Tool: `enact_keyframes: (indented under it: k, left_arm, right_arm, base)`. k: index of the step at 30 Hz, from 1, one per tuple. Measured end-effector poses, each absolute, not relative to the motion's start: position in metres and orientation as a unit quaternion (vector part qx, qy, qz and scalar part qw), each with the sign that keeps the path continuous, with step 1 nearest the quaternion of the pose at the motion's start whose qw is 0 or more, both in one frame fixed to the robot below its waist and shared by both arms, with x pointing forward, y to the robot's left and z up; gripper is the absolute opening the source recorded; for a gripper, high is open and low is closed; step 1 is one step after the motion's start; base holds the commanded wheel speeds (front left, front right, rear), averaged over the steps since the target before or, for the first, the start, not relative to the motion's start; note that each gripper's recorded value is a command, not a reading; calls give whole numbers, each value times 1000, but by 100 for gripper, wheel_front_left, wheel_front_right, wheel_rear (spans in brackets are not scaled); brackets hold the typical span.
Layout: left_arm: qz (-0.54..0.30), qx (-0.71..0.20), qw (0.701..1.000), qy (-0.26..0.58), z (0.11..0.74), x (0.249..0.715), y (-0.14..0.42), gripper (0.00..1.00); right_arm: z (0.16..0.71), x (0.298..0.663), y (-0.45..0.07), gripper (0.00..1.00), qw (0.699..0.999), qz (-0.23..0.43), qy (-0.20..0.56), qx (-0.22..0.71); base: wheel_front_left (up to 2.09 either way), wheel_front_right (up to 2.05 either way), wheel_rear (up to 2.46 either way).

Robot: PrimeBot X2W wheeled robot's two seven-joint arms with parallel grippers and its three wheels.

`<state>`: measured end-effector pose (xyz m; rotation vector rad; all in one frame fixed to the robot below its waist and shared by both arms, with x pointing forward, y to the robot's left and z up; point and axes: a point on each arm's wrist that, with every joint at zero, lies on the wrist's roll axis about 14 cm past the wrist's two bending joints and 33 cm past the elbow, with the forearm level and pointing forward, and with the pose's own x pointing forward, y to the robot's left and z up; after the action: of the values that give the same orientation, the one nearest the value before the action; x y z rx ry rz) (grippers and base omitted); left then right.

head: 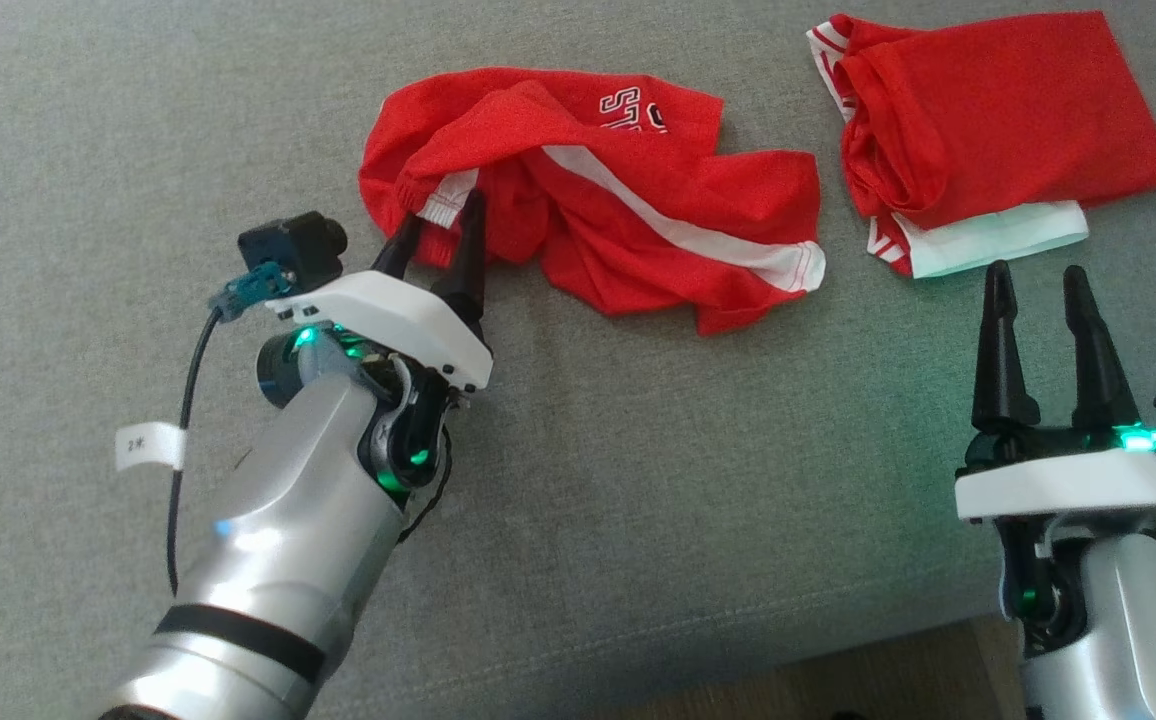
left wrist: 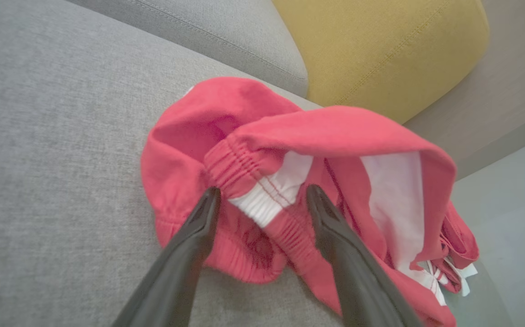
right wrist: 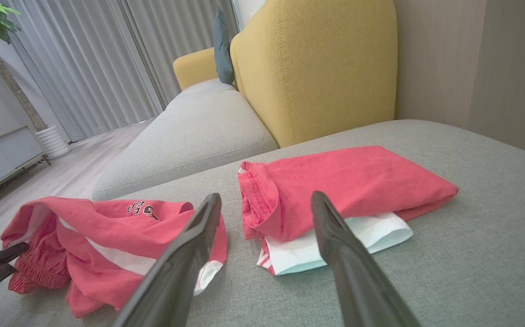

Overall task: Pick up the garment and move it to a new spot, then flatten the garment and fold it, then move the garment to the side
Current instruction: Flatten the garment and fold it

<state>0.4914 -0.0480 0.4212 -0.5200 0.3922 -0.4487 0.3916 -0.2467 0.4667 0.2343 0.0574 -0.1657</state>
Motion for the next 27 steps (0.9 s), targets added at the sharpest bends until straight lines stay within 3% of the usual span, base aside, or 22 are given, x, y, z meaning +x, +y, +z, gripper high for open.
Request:
enact_keyframes:
  k: [3,4,5,6,27]
  left_arm:
    - [-222,-254,922,188,423,492,-49,100]
    - [-222,-256,922,186,424,493,-49,78]
    - [-225,-256,922,184,425,493,-49,27]
    - [-227,-257,922,183,427,493,-50,0]
    - [-242,-240,931,133,455,491,-41,0]
  right_arm:
    - [466,392,-246,100,989,-82,29,117]
    - [466,392,-246,100,989,-82,30,117]
    - [466,392,-246,100,989,-81,30,117]
    - [466,392,-246,100,989,-81,30,117]
    - [428,407,-207,100,983,-30,112,141]
  base:
    - [0,0,0]
    - [0,0,0]
    - [0,0,0]
    - [0,0,0]
    - [0,0,0]
